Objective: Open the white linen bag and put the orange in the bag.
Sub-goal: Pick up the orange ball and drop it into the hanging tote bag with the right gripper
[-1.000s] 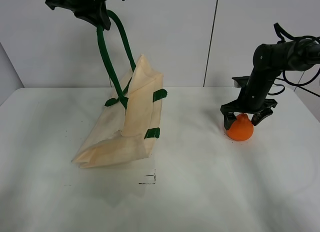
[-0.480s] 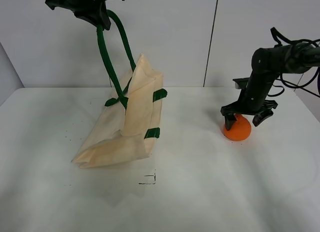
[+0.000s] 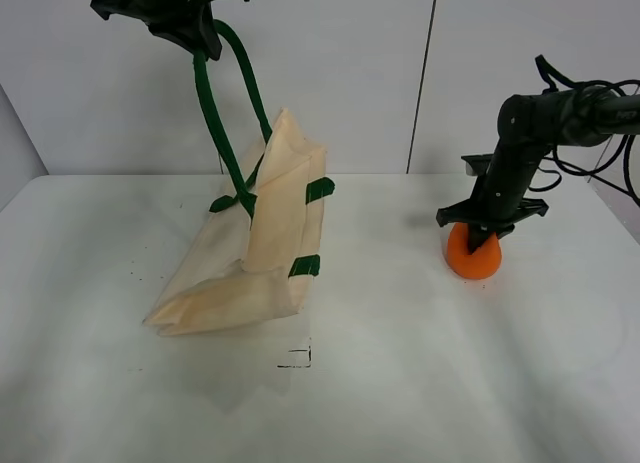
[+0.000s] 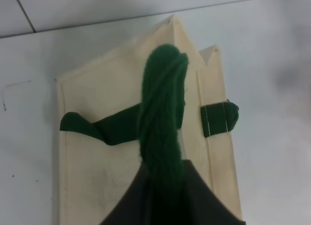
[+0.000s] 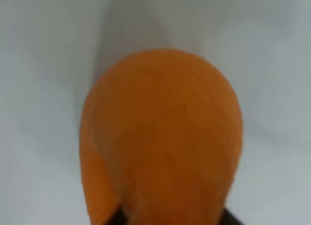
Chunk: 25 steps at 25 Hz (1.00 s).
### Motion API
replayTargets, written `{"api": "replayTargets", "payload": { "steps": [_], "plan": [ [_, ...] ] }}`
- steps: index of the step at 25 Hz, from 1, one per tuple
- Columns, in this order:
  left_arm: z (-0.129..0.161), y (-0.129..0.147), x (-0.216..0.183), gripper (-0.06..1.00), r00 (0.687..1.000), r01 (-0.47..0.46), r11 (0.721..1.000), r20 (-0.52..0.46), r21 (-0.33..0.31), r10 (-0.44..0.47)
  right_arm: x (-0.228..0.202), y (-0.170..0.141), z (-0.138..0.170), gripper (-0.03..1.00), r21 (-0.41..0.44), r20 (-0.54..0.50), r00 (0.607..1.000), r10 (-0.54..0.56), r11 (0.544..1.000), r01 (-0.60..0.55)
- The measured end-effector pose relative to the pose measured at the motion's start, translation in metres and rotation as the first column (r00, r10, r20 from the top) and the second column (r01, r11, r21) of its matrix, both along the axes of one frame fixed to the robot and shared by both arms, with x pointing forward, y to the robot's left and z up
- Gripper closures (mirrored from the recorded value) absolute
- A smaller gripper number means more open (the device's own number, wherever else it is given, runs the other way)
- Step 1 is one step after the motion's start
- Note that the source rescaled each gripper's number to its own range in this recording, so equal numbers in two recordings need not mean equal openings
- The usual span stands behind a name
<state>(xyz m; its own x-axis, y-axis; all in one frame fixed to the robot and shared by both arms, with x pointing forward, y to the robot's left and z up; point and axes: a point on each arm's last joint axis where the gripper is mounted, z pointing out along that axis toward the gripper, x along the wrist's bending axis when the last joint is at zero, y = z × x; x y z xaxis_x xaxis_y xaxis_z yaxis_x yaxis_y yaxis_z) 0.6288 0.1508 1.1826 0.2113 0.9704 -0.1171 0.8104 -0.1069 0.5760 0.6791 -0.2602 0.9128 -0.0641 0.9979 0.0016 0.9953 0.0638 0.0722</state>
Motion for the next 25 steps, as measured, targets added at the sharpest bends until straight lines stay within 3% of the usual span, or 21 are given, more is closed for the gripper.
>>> {"api": "replayTargets", "payload": {
  "steps": [4,7,12,16,25],
  "plan": [
    [0.000,0.000,0.000,0.94,1.000,0.000,1.000,0.000,0.000,0.000,0.012,0.005,0.039,0.97,0.044,0.066,0.998,-0.015,0.999,0.012],
    [0.001,0.000,-0.001,0.94,1.000,0.000,1.000,0.003,-0.001,0.000,0.018,0.016,0.088,0.97,0.123,0.151,0.988,-0.025,0.992,0.006],
    [0.013,0.004,-0.008,0.94,1.000,-0.002,1.000,0.031,-0.006,0.002,0.020,0.066,0.149,0.97,0.302,0.288,0.958,0.009,0.948,-0.100],
    [0.016,0.005,-0.010,0.94,0.999,-0.002,1.000,0.038,-0.009,0.002,0.008,0.118,0.159,0.97,0.393,0.310,0.948,0.068,0.899,-0.192],
    [0.016,0.004,-0.010,0.94,0.999,0.000,1.000,0.036,-0.014,0.000,-0.012,0.203,0.136,0.97,0.441,0.320,0.930,0.182,0.840,-0.316]
  ]
}}
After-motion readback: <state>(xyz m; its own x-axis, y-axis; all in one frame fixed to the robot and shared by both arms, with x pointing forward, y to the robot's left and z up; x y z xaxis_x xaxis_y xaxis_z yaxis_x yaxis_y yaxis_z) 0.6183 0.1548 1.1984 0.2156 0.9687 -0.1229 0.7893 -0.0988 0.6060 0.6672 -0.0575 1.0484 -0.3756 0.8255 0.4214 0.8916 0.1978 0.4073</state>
